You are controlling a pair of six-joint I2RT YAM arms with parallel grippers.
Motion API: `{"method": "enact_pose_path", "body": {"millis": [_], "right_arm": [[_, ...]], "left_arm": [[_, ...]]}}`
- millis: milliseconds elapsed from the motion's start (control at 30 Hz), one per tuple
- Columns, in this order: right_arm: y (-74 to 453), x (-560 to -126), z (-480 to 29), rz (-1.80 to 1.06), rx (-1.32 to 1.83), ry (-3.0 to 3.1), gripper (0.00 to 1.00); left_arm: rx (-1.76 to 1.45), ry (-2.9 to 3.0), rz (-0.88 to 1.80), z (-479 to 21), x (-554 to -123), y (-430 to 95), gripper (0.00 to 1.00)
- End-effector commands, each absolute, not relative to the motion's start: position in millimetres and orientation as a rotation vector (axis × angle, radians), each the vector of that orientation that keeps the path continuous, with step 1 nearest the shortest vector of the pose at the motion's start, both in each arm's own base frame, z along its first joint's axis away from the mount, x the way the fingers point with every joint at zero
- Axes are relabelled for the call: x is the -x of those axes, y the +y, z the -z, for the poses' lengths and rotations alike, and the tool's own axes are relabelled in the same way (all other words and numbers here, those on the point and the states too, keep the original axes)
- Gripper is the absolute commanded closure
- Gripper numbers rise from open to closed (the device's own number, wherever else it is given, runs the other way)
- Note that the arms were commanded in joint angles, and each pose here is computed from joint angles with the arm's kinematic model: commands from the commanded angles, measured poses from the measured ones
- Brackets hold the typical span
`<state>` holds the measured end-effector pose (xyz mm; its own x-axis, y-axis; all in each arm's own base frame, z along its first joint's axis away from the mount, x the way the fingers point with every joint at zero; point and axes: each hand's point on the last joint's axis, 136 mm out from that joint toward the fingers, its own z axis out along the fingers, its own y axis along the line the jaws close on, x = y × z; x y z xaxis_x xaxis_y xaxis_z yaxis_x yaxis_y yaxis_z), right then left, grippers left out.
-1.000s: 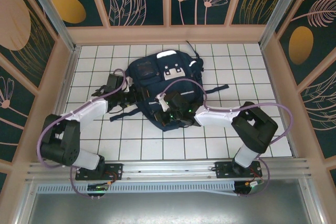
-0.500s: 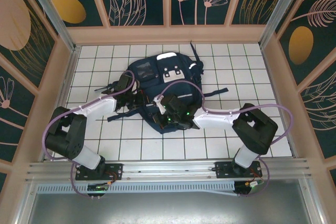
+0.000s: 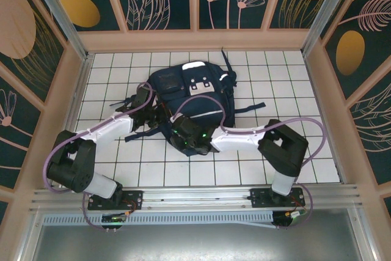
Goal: Pack books, pencil case, and school supplies into a backpack
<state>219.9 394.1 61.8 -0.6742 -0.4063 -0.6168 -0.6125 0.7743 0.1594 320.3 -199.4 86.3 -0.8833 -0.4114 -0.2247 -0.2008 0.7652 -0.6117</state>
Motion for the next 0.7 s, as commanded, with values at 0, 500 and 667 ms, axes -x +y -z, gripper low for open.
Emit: {"method": "enact_pose_path", "body": {"millis": [0,500,667], "right_arm": [[389.5,-243.3,-62.1,-0.302,0.582,2.365,0.81],[363.7,-175.7,-86.1,-0.880,0.945,2.401,1.00],[322.9,-207.5,-73.6,-0.594,0.853,2.434,1.00]], "left_arm": [[0.438,2.599,1.011,-108.3,-307.6,-219.4,1.00],[0.425,2.557,0.719,-95.0,-334.6,-162.6,1.00],[0.397,2.562,0.711,-95.6,-340.1,-152.8,1.00]]}}
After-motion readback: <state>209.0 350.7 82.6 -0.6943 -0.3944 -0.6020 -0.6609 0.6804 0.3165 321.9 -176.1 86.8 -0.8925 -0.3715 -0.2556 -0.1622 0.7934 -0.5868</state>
